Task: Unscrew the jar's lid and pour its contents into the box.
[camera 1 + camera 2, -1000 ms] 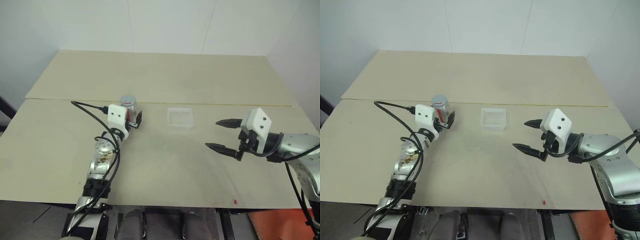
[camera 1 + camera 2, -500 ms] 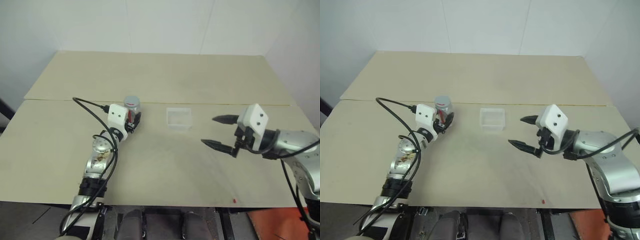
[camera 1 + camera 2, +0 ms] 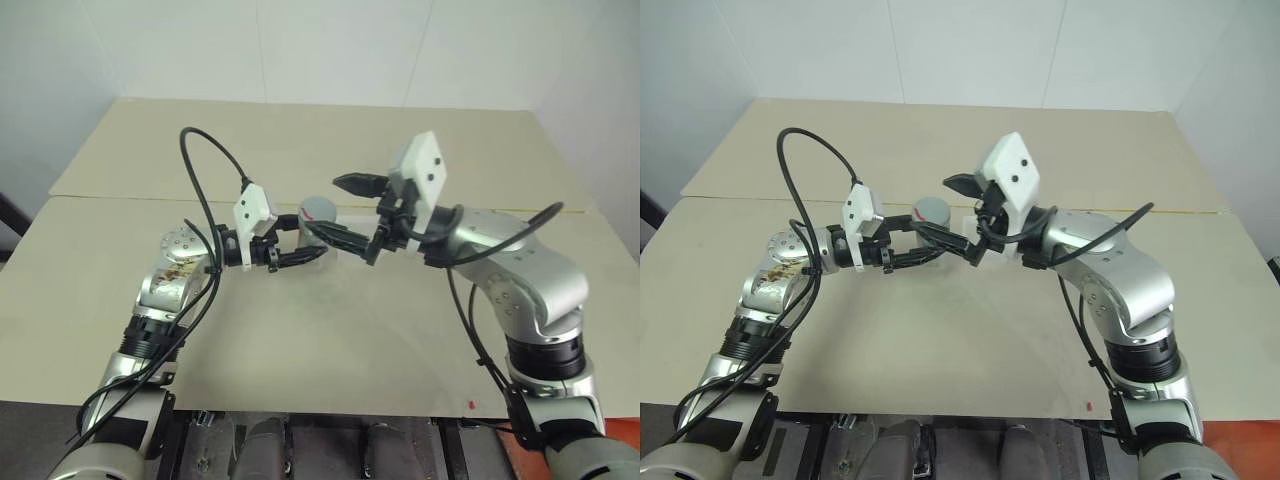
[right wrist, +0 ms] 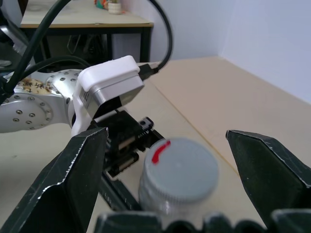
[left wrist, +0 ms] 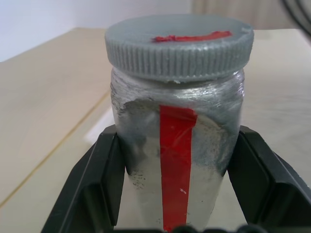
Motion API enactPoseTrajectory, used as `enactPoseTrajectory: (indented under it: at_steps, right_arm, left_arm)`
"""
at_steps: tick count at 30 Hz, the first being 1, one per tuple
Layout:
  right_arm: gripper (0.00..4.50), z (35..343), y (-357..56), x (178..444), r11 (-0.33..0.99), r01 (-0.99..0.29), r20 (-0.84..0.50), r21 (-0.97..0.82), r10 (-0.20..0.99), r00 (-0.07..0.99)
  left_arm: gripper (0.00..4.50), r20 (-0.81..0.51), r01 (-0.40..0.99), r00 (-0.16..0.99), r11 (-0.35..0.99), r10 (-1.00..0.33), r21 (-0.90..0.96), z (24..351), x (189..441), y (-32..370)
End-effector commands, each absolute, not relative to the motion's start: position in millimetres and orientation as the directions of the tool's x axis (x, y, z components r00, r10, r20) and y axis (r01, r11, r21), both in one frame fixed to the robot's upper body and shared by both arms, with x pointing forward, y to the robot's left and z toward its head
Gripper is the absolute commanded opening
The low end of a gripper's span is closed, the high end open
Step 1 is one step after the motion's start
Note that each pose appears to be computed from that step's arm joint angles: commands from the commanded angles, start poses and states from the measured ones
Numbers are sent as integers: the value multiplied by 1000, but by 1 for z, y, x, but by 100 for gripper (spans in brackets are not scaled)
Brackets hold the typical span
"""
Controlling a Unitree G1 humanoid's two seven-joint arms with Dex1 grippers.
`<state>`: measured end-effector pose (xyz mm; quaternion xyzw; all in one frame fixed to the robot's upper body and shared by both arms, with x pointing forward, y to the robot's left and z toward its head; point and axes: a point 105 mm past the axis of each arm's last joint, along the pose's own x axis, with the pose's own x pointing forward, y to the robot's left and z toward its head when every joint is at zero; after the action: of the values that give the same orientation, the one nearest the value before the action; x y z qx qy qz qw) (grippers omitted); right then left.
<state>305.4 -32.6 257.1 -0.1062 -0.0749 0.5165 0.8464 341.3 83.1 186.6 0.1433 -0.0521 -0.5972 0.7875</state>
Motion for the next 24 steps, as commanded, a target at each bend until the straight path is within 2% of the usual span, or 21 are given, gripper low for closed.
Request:
enactPoseTrajectory:
  at_steps: [1,16,19,22,24]
  right_arm:
    - [450,264,-33,311,475,-839,25,-267,873,487]
    - [450,259,-33,319,482,-845,21,-234,871,491]
    - [397,259,-33,319,482,-844,27,-234,871,490]
    - [297,261,-33,317,481,-846,40,-231,873,486]
    - [279,261,-32,317,481,-846,45,-231,874,485]
  left_arm:
    - [270,-52,912,248,215,-967,348,201,339,79]
    - [270,-19,909,253,231,-967,348,202,334,81]
    - [270,-15,909,256,236,-966,343,201,334,82]
    - [270,-11,910,259,241,-966,337,201,333,82]
    - [270,-7,912,261,244,-965,330,200,333,82]
